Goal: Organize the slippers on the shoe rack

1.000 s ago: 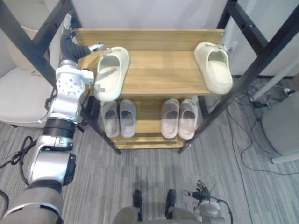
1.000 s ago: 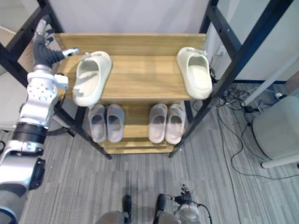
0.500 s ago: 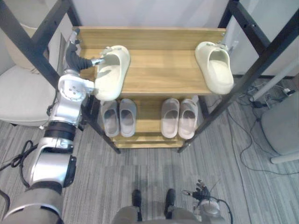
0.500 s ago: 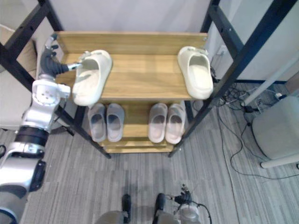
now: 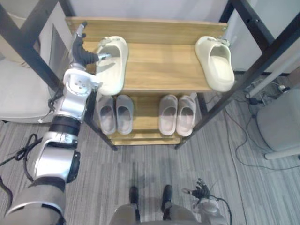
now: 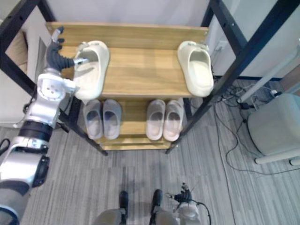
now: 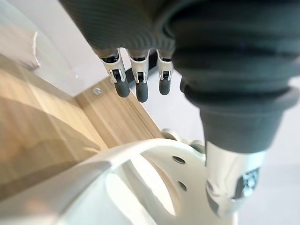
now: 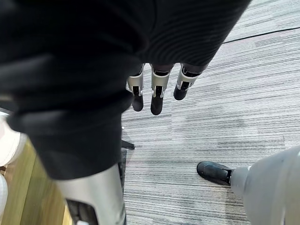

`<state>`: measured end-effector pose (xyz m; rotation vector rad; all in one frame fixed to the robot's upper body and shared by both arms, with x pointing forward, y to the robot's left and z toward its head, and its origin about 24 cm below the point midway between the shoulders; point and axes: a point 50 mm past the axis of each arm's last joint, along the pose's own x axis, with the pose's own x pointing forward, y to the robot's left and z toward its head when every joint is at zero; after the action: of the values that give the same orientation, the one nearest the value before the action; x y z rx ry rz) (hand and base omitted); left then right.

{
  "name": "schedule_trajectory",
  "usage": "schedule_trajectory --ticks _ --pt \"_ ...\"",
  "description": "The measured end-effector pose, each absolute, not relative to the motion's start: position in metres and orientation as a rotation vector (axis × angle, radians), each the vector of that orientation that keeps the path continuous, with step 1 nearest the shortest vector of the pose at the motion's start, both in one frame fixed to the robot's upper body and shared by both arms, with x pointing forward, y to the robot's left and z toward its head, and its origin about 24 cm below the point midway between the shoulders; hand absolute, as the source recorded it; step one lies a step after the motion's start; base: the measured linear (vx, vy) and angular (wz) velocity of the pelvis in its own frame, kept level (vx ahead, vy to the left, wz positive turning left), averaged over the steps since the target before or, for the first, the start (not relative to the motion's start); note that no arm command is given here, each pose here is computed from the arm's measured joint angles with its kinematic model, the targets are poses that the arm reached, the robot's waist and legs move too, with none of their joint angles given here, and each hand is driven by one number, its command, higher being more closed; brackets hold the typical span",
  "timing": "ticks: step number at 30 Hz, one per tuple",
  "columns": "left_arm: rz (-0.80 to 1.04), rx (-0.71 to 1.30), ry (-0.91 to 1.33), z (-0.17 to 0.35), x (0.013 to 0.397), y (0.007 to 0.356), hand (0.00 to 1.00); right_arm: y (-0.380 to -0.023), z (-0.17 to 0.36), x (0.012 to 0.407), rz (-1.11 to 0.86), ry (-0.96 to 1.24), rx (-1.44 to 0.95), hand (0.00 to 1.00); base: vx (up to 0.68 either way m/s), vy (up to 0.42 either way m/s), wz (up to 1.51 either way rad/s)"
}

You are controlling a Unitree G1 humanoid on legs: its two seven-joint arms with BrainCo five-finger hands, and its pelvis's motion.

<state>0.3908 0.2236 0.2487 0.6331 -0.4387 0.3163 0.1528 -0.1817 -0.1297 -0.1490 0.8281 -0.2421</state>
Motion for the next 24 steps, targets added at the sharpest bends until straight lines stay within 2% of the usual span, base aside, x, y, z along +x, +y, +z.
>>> schedule_trajectory --ticks 7,8,12,24 --pt "0.317 0.623 -0.466 0.259 0.392 0.220 0.00 -0.179 -0.128 0.159 -0.243 0.815 -0.139 0.00 0.00 -0.017 -0.13" --pt "0.317 0.622 -0.469 0.260 0.392 0.219 1.00 -0.178 -0.127 0.160 -0.242 0.811 -0.137 0.00 0.01 -0.025 -0.12" --pt "0.320 0.618 -0.467 0.264 0.394 0.218 1.00 -0.178 -0.127 0.161 -0.245 0.810 -0.136 0.00 0.01 -0.027 -0.10" --pt "0.379 0.784 -0.458 0.289 0.399 0.226 1.00 -0.177 -0.121 0.176 -0.244 0.773 -0.133 0.00 0.00 -0.021 -0.09"
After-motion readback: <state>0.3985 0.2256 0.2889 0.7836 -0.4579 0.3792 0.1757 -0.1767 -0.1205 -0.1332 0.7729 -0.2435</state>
